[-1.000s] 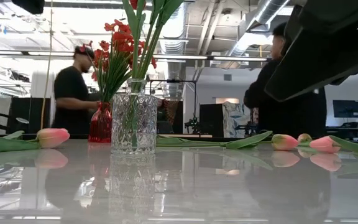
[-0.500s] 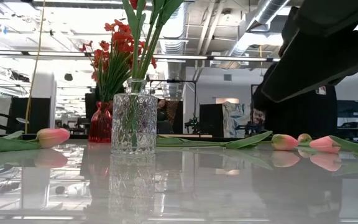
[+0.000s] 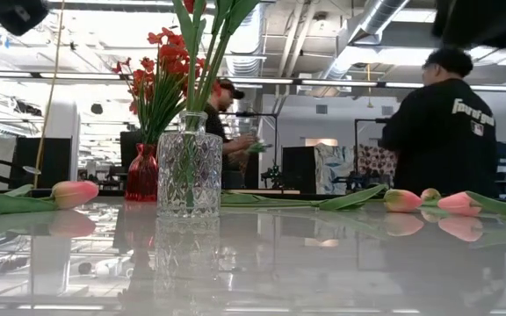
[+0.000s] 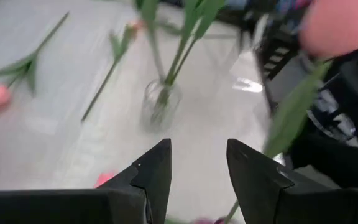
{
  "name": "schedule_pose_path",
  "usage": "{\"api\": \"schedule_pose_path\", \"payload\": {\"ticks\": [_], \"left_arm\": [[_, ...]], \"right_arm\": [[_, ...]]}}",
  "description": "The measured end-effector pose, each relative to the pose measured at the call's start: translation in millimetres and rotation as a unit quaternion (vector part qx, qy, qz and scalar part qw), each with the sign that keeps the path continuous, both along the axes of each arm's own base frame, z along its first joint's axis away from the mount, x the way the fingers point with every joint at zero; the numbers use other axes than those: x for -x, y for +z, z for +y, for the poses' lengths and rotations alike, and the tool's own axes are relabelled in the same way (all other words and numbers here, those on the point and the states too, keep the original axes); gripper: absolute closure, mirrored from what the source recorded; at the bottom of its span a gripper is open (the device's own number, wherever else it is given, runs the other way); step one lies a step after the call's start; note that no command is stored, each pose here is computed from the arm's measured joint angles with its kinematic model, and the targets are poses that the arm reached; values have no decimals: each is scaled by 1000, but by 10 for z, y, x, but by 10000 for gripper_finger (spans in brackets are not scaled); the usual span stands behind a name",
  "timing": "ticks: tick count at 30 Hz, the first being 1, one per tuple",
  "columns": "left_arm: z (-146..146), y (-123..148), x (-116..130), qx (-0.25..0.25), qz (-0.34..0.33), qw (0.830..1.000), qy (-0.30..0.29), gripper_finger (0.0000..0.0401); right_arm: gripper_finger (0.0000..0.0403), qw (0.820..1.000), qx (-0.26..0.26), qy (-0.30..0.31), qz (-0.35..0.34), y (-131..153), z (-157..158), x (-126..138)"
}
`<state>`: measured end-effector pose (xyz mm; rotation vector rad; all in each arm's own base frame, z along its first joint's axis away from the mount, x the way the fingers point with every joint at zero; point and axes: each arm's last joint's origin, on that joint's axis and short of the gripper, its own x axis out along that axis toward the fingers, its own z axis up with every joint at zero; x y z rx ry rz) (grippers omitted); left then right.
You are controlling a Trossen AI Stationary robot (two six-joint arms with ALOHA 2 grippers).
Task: Sort flowers into vase by color
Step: Put the pink flower into the purple vase
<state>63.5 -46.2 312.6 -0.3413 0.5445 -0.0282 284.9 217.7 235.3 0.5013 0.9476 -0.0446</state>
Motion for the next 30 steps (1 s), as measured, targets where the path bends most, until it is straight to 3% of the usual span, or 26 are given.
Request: {"api": "schedule_pose_path", "payload": {"ticks": [8,13,21,26,30], "left_arm": [[72,-254,47,-16,73,994,80,259],[45,-430,29,-33,97,992,77,259],[25,-618,12,-65,114,989,69,259],[6,-617,8,-59,121,990,48,259],[-15,-611,1,-43,125,991,34,259]], "right_arm": [[145,992,34,-88,85,240,-304,364],[145,960,84,-170,205,142,-564,525],[145,924,1,-231,305,-357,-804,731],[145,903,-17,-270,335,-508,-710,870],[145,896,-36,-288,336,-561,-572,972]]}}
